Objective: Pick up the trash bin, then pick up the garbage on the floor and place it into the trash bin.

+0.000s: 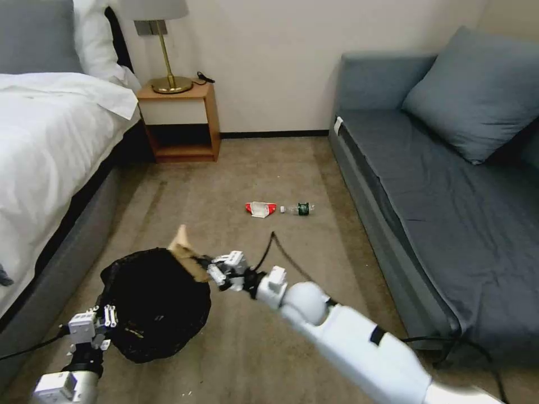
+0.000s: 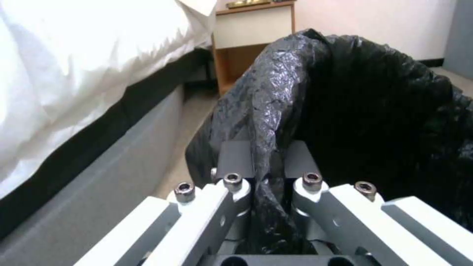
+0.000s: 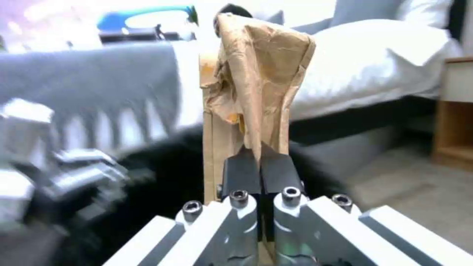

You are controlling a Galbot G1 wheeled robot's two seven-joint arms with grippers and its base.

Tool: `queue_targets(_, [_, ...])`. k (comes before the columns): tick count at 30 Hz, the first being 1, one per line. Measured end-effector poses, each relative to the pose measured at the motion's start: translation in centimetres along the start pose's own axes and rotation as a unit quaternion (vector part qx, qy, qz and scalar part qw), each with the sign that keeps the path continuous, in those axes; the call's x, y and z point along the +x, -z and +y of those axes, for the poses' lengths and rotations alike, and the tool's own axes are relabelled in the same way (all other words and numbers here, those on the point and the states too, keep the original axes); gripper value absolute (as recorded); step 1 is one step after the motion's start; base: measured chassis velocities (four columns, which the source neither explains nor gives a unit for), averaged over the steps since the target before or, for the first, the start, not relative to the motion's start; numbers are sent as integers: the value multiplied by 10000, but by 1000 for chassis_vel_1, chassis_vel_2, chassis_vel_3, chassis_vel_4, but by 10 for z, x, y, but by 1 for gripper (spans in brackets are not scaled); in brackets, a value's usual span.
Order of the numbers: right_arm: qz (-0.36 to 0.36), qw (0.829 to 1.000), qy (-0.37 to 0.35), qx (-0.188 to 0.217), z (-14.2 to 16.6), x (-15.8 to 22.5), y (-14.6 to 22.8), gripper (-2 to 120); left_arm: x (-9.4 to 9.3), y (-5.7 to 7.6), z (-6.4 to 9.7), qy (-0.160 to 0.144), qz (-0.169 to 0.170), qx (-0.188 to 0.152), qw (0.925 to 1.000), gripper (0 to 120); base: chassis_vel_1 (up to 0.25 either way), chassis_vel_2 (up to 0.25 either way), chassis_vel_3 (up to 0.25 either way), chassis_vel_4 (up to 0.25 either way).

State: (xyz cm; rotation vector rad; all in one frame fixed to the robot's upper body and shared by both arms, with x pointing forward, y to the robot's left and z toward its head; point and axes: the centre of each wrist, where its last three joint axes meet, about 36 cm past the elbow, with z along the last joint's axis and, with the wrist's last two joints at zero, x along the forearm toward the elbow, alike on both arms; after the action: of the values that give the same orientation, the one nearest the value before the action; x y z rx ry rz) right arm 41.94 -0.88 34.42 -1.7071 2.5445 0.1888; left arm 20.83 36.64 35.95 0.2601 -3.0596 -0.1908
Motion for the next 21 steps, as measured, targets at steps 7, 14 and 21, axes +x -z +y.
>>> queue_targets(7, [141, 9997, 208, 38, 37, -28, -33, 0, 1, 3, -4, 30, -60, 50, 10000, 6, 0, 0, 0, 0])
queue_targets(14, [462, 9973, 159, 548, 38, -24, -57, 3, 1, 6, 1, 6, -112, -22, 9999, 6, 0, 0, 0, 0])
queue_targets(21, [543, 9959, 22, 726, 45, -23, -73, 33, -2, 7, -1, -9, -155, 20, 9999, 6, 0, 0, 0, 0])
